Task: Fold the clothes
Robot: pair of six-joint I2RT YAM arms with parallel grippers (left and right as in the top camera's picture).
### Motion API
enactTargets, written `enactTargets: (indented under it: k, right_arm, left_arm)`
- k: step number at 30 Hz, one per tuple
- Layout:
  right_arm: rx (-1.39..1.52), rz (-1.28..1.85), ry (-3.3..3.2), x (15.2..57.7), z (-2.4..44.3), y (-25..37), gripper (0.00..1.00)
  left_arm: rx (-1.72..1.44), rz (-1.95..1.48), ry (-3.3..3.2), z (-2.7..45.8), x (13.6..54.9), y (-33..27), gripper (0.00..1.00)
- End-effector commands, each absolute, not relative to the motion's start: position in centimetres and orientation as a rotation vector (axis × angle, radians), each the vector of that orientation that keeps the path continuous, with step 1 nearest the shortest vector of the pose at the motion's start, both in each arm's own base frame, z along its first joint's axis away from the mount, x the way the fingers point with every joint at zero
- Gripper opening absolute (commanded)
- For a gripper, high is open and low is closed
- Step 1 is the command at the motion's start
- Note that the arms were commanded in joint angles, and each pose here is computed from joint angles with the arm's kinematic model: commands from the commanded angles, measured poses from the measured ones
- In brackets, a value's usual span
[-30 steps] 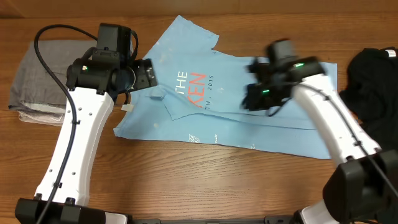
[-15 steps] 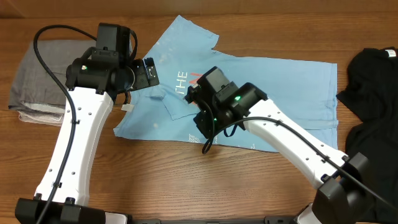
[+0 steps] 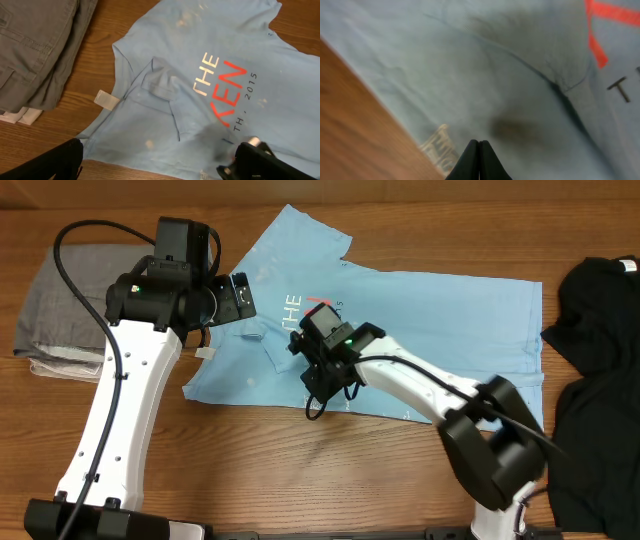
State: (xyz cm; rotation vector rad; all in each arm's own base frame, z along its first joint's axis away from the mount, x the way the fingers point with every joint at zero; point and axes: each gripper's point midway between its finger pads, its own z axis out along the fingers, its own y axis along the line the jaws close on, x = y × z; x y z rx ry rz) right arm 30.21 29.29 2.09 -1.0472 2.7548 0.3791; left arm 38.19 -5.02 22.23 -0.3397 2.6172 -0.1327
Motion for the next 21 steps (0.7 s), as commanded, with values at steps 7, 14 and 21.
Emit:
enactTargets:
  k: [7, 14, 21]
  right_arm:
    - [-0.963, 0.302, 2.784, 31.5, -0.8, 29.0, 0.04]
    - [-0.964, 0.444, 2.818, 30.7, 0.5, 30.1, 0.04]
    - [-0.888, 0.442, 2.863, 31.9, 0.8, 28.3, 0.04]
  left_arm:
    - [-0.353, -0.145, 2.601, 22.8, 38.4, -5.0, 1.00]
    - [-0.353, -0.145, 2.601, 22.8, 38.4, -5.0, 1.00]
    - [-0.352, -0.145, 2.601, 22.8, 38.4, -5.0, 1.00]
